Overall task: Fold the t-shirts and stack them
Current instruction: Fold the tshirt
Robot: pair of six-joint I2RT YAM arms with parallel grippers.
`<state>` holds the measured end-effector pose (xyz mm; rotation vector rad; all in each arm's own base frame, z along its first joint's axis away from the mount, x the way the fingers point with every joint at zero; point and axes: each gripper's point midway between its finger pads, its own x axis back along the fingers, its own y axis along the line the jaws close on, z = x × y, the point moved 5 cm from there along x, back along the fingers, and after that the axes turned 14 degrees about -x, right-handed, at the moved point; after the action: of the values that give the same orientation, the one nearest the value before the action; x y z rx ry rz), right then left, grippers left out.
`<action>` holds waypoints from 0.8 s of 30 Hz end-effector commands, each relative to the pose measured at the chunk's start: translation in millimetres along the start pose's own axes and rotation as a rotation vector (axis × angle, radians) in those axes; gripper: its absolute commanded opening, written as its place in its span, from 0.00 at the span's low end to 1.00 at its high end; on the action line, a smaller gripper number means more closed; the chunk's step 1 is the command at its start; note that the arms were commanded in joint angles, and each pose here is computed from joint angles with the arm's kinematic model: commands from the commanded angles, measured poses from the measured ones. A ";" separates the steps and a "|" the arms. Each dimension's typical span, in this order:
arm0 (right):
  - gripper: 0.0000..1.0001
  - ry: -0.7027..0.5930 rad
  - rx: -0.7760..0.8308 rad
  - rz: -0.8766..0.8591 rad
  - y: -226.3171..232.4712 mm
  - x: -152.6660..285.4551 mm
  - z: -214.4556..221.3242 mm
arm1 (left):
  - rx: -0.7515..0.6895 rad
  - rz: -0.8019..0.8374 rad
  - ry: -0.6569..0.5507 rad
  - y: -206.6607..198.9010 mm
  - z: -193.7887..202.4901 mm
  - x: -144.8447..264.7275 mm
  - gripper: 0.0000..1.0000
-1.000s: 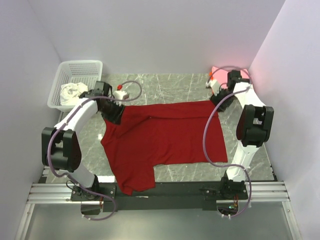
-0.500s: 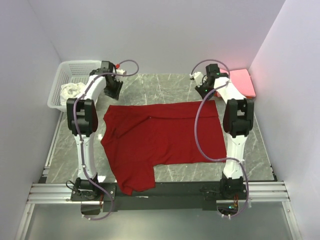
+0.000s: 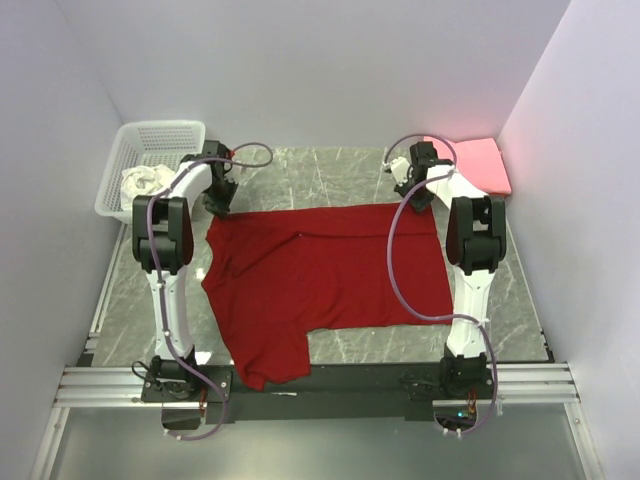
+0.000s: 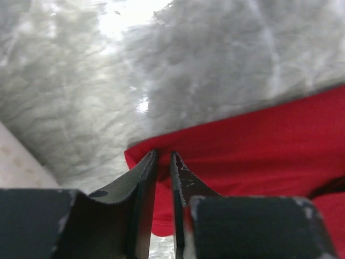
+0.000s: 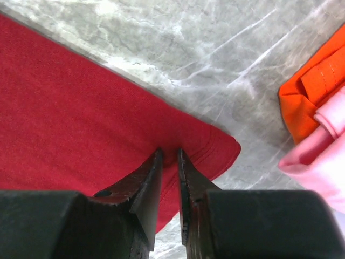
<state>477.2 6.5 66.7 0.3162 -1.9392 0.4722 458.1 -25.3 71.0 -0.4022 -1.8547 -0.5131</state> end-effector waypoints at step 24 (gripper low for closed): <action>0.38 0.087 0.222 -0.215 4.6 93.4 40.4 | -0.124 0.444 -0.175 -85.1 45.8 121.6 0.51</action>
<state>414.6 -2.0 140.0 0.6025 -1.7970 0.4964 362.6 -62.0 183.1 -0.8870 -1.9519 -0.3500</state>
